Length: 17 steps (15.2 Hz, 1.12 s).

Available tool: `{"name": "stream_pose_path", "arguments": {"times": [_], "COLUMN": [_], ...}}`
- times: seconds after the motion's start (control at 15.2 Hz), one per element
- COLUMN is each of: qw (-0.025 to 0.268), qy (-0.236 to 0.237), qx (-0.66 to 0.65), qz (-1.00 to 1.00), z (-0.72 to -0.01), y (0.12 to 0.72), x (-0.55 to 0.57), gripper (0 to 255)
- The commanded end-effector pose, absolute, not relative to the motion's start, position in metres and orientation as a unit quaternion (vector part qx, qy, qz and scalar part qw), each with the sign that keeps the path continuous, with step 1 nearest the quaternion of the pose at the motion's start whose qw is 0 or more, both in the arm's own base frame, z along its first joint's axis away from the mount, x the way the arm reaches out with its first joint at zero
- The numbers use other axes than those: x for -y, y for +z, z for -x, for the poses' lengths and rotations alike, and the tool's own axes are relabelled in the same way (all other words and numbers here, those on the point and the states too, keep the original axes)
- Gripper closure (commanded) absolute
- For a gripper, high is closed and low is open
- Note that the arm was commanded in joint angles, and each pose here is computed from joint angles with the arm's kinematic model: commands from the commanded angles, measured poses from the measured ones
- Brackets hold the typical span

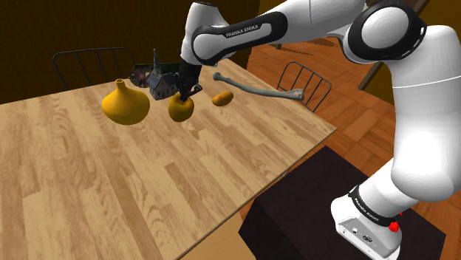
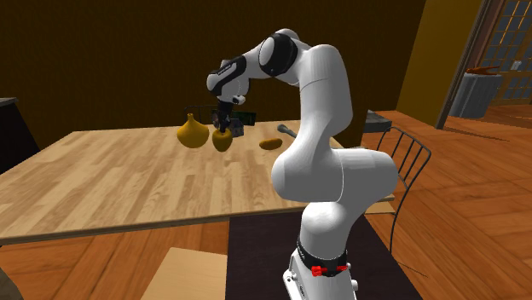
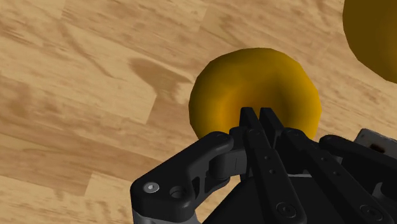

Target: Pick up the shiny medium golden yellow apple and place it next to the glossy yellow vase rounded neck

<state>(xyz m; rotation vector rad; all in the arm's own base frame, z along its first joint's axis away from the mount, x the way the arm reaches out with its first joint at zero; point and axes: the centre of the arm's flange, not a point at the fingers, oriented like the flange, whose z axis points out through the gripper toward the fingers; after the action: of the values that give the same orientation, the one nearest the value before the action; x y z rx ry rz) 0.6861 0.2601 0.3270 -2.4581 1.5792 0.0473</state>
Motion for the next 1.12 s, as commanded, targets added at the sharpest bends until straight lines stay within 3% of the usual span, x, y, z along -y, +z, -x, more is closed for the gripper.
{"name": "stream_pose_path", "arguments": {"times": [0.0,0.46,0.53,0.86,1.06], "qw": [0.110,0.110,0.110,0.110,0.110], "qy": [0.016,0.016,0.016,0.016,0.016], "qx": [-0.537,-0.537,-0.537,-0.537,-0.537], "qz": [0.836,0.836,0.836,0.836,0.836], "z": [-0.686,-0.686,-0.686,-0.686,-0.682], "y": [0.319,0.319,0.319,0.319,0.358], "x": [-0.260,-0.260,-0.260,-0.260,-0.252], "gripper": [255,255,0,0,0]}}
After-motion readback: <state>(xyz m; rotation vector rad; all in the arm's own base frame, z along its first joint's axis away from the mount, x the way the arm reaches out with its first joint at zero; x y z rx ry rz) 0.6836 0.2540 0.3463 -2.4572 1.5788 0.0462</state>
